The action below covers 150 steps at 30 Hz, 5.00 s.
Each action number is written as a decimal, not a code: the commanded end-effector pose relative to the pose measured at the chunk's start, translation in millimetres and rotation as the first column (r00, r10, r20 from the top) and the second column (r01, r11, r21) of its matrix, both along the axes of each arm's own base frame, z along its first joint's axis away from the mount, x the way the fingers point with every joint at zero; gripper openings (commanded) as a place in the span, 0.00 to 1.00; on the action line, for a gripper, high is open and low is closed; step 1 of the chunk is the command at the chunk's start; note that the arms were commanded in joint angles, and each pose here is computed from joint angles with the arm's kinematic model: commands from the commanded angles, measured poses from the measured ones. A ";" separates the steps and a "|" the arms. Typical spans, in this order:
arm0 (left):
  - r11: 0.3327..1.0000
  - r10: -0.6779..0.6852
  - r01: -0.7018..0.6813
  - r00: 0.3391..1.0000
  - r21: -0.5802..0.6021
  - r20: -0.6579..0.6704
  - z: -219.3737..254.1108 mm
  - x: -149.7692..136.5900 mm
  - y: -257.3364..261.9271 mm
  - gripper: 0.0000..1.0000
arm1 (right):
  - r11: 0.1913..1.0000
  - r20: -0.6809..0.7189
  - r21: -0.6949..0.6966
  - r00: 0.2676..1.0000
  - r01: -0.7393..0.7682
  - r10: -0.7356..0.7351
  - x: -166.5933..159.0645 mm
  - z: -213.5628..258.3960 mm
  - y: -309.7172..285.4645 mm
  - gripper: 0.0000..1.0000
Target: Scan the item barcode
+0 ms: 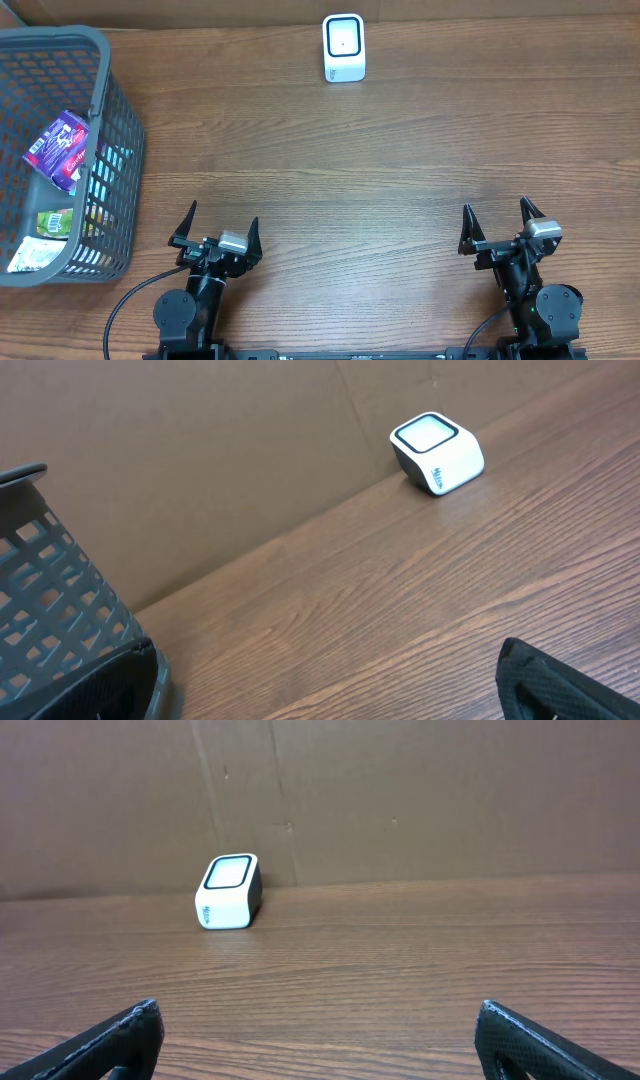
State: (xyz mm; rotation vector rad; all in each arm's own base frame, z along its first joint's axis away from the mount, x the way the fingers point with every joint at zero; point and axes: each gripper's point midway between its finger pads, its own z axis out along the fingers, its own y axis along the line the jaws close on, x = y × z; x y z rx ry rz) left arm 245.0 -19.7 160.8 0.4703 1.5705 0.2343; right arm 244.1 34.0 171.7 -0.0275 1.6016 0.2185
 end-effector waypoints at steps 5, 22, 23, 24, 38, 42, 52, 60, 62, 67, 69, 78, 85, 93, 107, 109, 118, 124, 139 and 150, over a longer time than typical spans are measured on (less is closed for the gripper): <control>1.000 0.001 -0.001 1.000 0.009 0.006 -0.4 -0.2 -0.3 0.99 | 1.000 0.005 0.000 1.000 0.008 -0.008 0.2 -1.5 -1.2 1.00; 1.000 0.001 -0.001 1.000 0.009 0.006 -0.4 -0.2 -0.3 1.00 | 1.000 0.005 0.000 1.000 0.008 -0.008 0.2 -1.5 -1.2 1.00; 1.000 0.001 -0.001 1.000 0.009 0.006 -0.4 -0.2 -0.3 1.00 | 1.000 0.005 0.000 1.000 0.008 -0.008 0.2 -1.6 -1.2 1.00; 1.000 0.001 -0.001 1.000 0.009 0.006 -0.4 -0.2 -0.3 0.99 | 1.000 0.005 0.000 1.000 0.008 -0.008 0.2 -1.6 -1.2 1.00; 1.000 0.001 -0.001 1.000 0.009 0.006 -0.4 -0.2 -0.3 1.00 | 1.000 0.005 0.000 1.000 0.008 -0.008 0.2 -1.5 -1.2 1.00; 1.000 0.001 -0.001 1.000 0.009 0.006 -0.4 -0.2 -0.3 1.00 | 1.000 0.005 0.000 1.000 0.008 -0.008 0.2 -1.5 -1.2 1.00; 1.000 0.001 -0.001 1.000 0.009 0.006 -0.4 -0.2 -0.3 1.00 | 1.000 0.005 0.000 1.000 0.008 -0.008 0.2 -1.5 -1.2 1.00; 1.000 0.001 -0.001 1.000 0.009 0.006 -0.4 -0.2 -0.3 0.99 | 1.000 0.005 0.000 1.000 0.008 -0.008 0.2 -1.6 -1.2 1.00; 1.000 0.001 -0.001 1.000 0.009 0.006 -0.4 -0.2 -0.3 0.99 | 1.000 0.005 0.000 1.000 0.008 -0.008 0.3 -1.5 -1.3 1.00; 1.000 0.001 -0.001 1.000 0.009 0.006 -0.4 -0.2 -0.3 1.00 | 1.000 0.005 0.000 1.000 0.008 -0.008 0.2 -1.5 -1.2 1.00; 1.000 0.001 -0.001 1.000 0.009 0.006 -0.4 -0.2 -0.3 0.99 | 1.000 0.005 0.000 1.000 0.008 -0.008 0.2 -1.5 -1.2 1.00; 1.000 0.006 -0.007 1.000 0.013 0.011 0.5 0.0 0.7 1.00 | 1.000 0.006 0.000 1.000 0.007 -0.007 0.2 -1.4 -1.1 1.00; 1.000 0.009 -0.009 1.000 -0.029 0.013 2.4 0.1 0.7 1.00 | 1.000 0.006 0.000 1.000 0.005 -0.005 0.1 -1.2 -0.7 1.00; 0.987 0.017 -0.009 0.999 -0.160 0.048 22.3 -1.3 0.9 1.00 | 1.000 0.008 0.001 1.000 0.003 -0.003 -0.1 -0.1 -0.4 1.00; 0.974 0.017 -0.002 0.998 -0.228 0.063 103.0 -5.6 0.3 1.00 | 0.999 0.014 0.001 0.999 -0.039 0.039 -10.5 41.4 5.8 1.00; 0.973 0.008 0.004 0.999 -0.229 0.051 116.4 -1.2 -1.0 1.00 | 0.998 0.017 0.002 0.998 -0.057 0.057 -12.1 51.7 8.8 1.00; 0.969 -0.065 0.023 0.984 -0.245 -0.164 177.0 31.7 -11.6 1.00 | 0.997 -0.031 0.001 0.997 -0.077 0.077 -12.5 98.6 12.2 1.00; 0.966 -0.072 -0.021 0.935 -0.256 -0.348 214.8 50.4 -11.6 1.00 | 0.989 -0.108 0.009 0.983 -0.146 0.146 -6.8 128.8 24.5 1.00; 0.962 -0.080 -0.122 0.727 -0.244 -0.682 191.2 85.4 -9.9 1.00 | 0.965 -0.502 0.059 0.827 -0.257 0.251 33.4 162.3 48.2 1.00; 0.837 0.102 -0.401 0.784 -0.373 -0.612 246.6 120.6 46.8 1.00 | 0.954 -0.636 0.116 0.717 -0.275 0.285 57.8 117.6 57.8 1.00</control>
